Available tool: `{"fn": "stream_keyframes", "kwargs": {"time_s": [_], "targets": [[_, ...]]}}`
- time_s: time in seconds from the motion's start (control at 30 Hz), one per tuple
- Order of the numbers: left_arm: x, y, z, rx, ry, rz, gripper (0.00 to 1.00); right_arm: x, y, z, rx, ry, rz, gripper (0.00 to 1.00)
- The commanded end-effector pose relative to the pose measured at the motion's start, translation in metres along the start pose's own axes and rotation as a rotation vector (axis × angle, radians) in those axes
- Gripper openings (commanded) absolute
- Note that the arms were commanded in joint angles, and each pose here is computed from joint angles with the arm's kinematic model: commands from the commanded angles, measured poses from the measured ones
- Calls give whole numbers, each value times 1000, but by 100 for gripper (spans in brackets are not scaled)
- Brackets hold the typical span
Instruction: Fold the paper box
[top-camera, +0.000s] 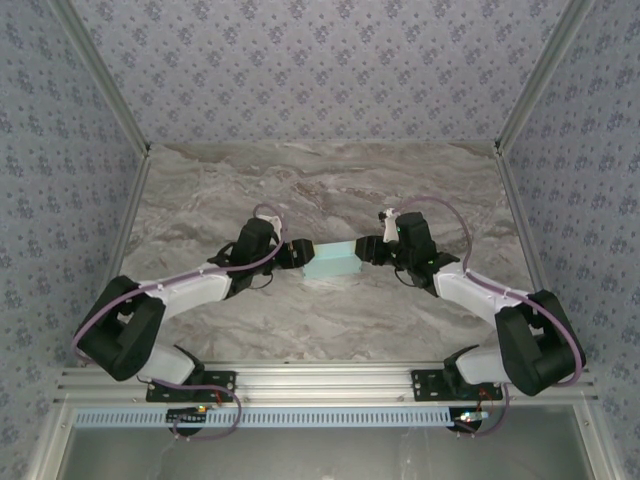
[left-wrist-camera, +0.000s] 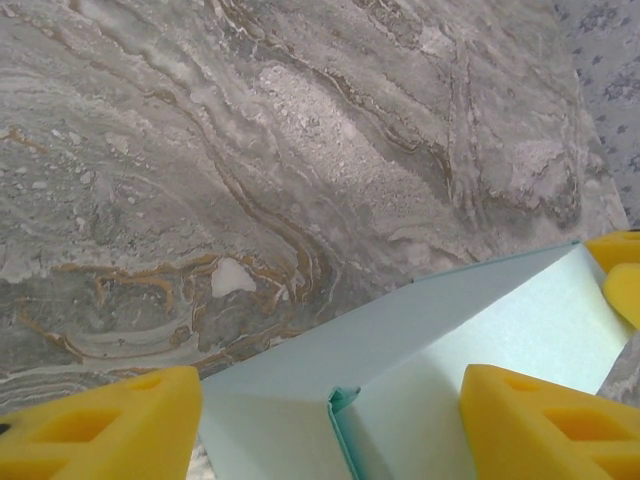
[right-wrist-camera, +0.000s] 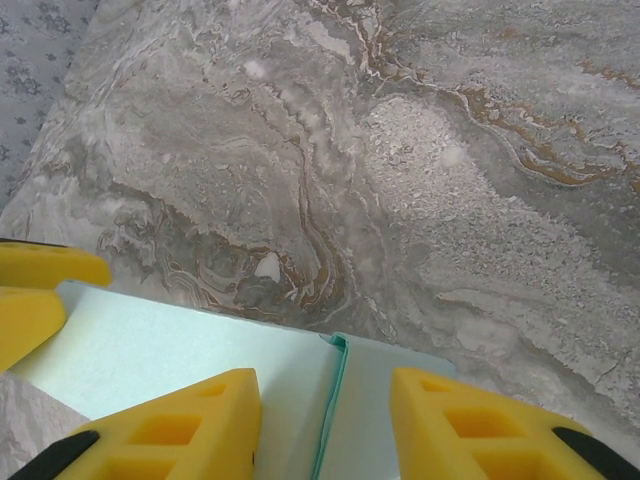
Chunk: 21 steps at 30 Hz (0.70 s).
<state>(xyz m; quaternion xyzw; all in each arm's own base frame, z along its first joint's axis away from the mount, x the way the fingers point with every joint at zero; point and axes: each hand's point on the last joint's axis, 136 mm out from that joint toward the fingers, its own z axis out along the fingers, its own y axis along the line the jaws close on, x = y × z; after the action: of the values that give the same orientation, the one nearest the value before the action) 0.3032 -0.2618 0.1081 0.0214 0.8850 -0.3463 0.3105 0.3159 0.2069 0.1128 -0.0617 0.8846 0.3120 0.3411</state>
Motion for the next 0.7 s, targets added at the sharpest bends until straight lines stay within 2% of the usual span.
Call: {"fn": "stream_keyframes", "kwargs": {"time_s": [0.0, 0.17, 0.67], "targets": [[30, 12, -6, -50, 128, -2, 73, 98, -47, -6, 190, 326, 66, 40], [26, -2, -13, 19, 119, -27, 77, 97, -45, -6, 194, 318, 59, 40], [22, -6, -38, 84, 69, -97, 85, 94, -39, -5, 194, 312, 43, 40]]}}
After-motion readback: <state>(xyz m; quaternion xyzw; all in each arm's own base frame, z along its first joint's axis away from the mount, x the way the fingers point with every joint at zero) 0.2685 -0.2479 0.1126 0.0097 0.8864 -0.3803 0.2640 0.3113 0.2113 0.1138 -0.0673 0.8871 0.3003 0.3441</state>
